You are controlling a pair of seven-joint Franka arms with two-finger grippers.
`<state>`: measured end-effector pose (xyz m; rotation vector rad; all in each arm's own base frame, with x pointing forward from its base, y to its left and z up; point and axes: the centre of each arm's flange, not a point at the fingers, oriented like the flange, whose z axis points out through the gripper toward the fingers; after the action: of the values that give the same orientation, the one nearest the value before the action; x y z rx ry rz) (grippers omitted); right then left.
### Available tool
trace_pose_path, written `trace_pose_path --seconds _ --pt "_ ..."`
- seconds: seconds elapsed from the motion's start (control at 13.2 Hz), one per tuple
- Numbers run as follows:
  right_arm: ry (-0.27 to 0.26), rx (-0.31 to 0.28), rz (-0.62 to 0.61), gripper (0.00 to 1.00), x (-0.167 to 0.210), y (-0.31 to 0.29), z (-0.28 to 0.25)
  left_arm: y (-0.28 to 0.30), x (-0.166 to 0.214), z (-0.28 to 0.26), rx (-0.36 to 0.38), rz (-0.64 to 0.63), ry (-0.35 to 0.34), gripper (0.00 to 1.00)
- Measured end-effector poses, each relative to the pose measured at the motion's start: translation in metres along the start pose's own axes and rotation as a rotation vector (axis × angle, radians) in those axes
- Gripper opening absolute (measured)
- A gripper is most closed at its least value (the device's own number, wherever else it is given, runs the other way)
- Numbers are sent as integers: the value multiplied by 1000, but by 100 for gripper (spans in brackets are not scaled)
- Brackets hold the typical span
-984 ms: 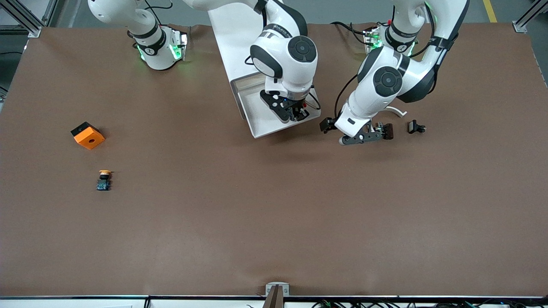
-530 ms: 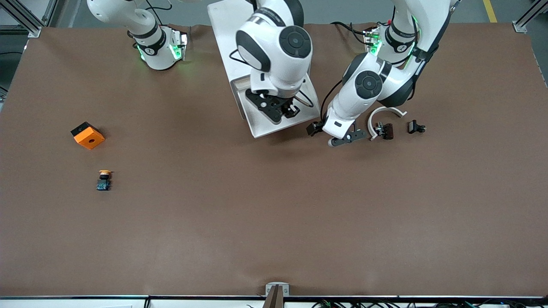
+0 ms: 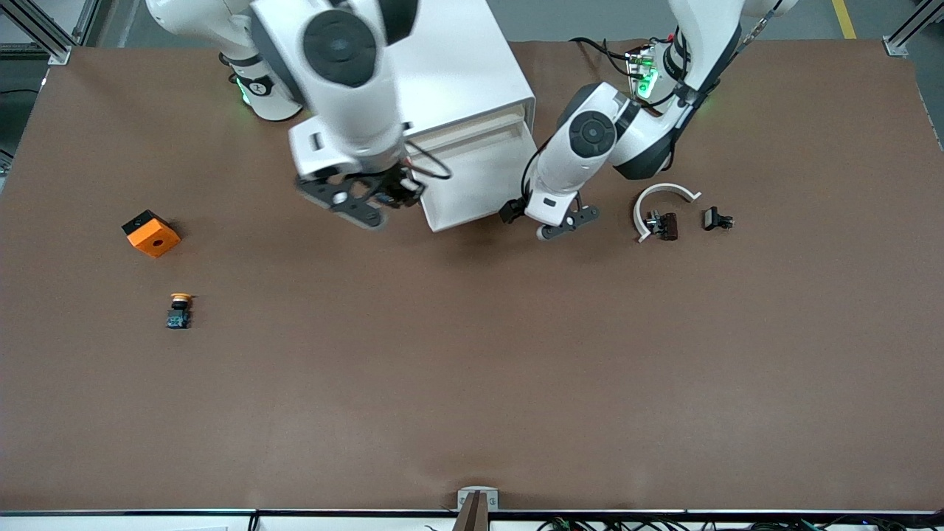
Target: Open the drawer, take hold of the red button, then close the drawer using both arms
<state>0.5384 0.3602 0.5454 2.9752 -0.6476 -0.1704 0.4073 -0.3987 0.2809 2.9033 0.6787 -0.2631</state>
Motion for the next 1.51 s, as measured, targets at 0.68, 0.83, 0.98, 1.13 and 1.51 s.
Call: trace_pose_path --seconds 0.68,0.83,0.98,1.13,1.51 --pt "-3 62 -242 41 146 172 112 7 -96 28 138 -38 -65 100" --pt "39 87 -273 41 165 193 154 6 -105 30 148 -51 -68 100" --pt "51 89 -287 41 179 208 192 5 -108 32 154 -70 -69 100" --pt "64 84 -307 41 195 218 218 5 -107 33 156 -79 -69 100" --pt "104 83 -374 41 246 278 286 8 -107 33 153 -83 -74 100"
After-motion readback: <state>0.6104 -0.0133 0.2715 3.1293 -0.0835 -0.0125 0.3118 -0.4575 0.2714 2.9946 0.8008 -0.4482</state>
